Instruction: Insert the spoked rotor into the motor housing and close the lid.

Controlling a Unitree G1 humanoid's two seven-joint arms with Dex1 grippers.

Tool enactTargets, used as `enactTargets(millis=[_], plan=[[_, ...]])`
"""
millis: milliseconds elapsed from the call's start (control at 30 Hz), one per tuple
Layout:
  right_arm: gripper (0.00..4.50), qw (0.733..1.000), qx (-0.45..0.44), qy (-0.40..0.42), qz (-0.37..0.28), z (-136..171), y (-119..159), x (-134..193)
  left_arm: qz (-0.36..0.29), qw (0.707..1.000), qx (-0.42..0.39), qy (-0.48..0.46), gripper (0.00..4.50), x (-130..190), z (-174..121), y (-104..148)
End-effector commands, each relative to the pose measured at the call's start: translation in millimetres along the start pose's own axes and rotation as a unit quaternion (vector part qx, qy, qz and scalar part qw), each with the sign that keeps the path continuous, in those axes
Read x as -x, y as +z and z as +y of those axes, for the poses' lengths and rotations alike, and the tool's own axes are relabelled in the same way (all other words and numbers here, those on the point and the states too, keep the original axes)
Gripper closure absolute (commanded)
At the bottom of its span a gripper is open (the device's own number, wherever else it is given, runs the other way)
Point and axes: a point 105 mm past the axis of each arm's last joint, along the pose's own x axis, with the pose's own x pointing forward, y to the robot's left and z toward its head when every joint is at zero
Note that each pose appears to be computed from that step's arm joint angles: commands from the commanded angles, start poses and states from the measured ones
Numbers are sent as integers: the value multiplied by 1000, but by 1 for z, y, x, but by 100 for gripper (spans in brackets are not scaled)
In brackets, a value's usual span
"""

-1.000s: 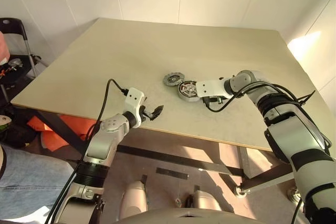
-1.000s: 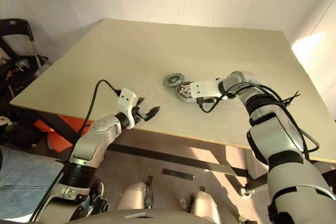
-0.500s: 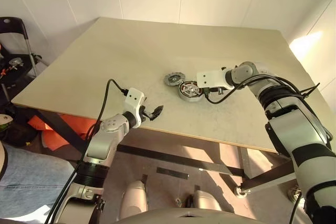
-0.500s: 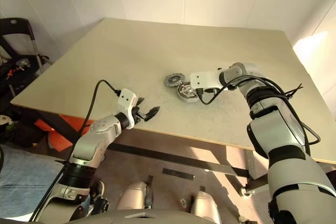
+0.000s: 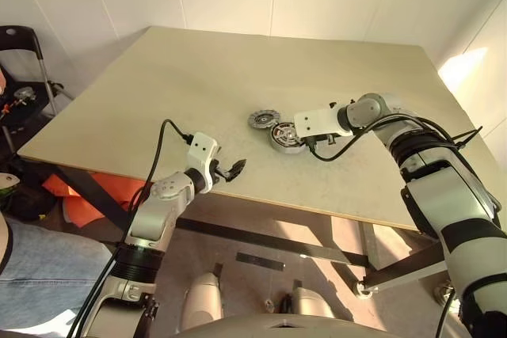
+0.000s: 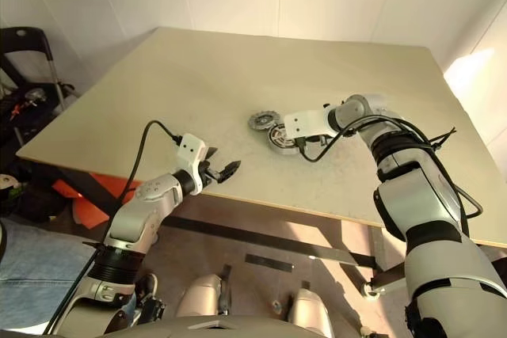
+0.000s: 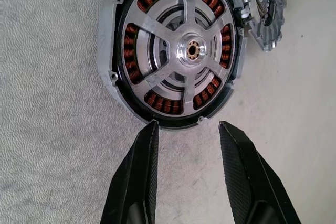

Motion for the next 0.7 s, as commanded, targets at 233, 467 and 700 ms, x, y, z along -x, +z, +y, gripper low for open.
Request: enactTargets(millis=[233,467,700], plan=[[244,999,35,3,3,-7,1,12,-21,1000,-6,5,0,3,-2,9],[244,999,35,14,3,0,0,8,-22,1000,-7,4,0,3,-2,9],[244,999,31,26,-7,8,7,-3,-19,1000,-9,5,0,4,-2,9]])
